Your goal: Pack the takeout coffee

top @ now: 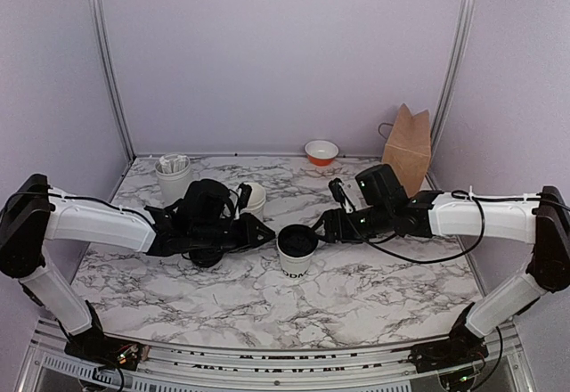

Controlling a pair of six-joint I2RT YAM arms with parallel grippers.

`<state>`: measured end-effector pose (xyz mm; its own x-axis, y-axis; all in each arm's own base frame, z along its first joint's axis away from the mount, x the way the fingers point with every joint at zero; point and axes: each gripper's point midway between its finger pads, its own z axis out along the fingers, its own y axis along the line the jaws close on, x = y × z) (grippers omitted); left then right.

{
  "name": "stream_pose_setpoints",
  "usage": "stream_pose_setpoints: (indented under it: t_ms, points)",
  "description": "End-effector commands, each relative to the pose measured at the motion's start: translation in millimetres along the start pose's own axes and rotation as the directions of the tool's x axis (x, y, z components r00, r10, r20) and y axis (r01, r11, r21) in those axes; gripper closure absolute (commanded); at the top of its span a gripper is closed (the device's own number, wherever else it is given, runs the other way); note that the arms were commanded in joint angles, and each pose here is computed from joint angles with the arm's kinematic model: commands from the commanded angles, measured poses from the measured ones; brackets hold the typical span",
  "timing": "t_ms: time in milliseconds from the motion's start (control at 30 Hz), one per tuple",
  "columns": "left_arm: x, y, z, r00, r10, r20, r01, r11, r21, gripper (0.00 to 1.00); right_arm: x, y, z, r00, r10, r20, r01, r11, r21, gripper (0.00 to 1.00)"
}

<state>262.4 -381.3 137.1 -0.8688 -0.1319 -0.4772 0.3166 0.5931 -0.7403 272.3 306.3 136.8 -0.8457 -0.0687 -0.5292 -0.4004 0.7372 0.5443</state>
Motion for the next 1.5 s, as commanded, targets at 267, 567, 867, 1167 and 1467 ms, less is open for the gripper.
stream_pose_setpoints:
  t_ms: [267,567,867,1167,1467]
  points:
    - [6.5,9.3,-2.5,0.989,0.14,-0.047,-0.147,0.973,-0.178,0.8,-18.6,12.4,-3.7,0.999,-0.032,0.038,0.032,0.999,0.002,0.37]
    - [7.6,-1.0,-1.9,0.985,0.163,-0.048,-0.169,0.971,-0.171,0.8,-20.1,11.3,-1.8,0.999,-0.04,0.034,0.04,0.999,0.02,0.4]
    - [6.6,-8.6,0.2,0.98,0.19,-0.05,-0.196,0.964,-0.178,0.8,-20.6,11.1,-2.0,0.998,-0.049,0.034,0.048,0.998,0.032,0.42]
    - [9.4,-8.0,5.8,0.975,0.211,-0.066,-0.22,0.954,-0.202,0.81,-19.8,11.9,-3.6,0.998,-0.051,0.035,0.05,0.998,0.035,0.46]
    - [12.7,-7.4,10.4,0.972,0.223,-0.074,-0.234,0.948,-0.215,0.81,-17.6,10.9,-4.6,0.998,-0.051,0.032,0.049,0.998,0.04,0.48]
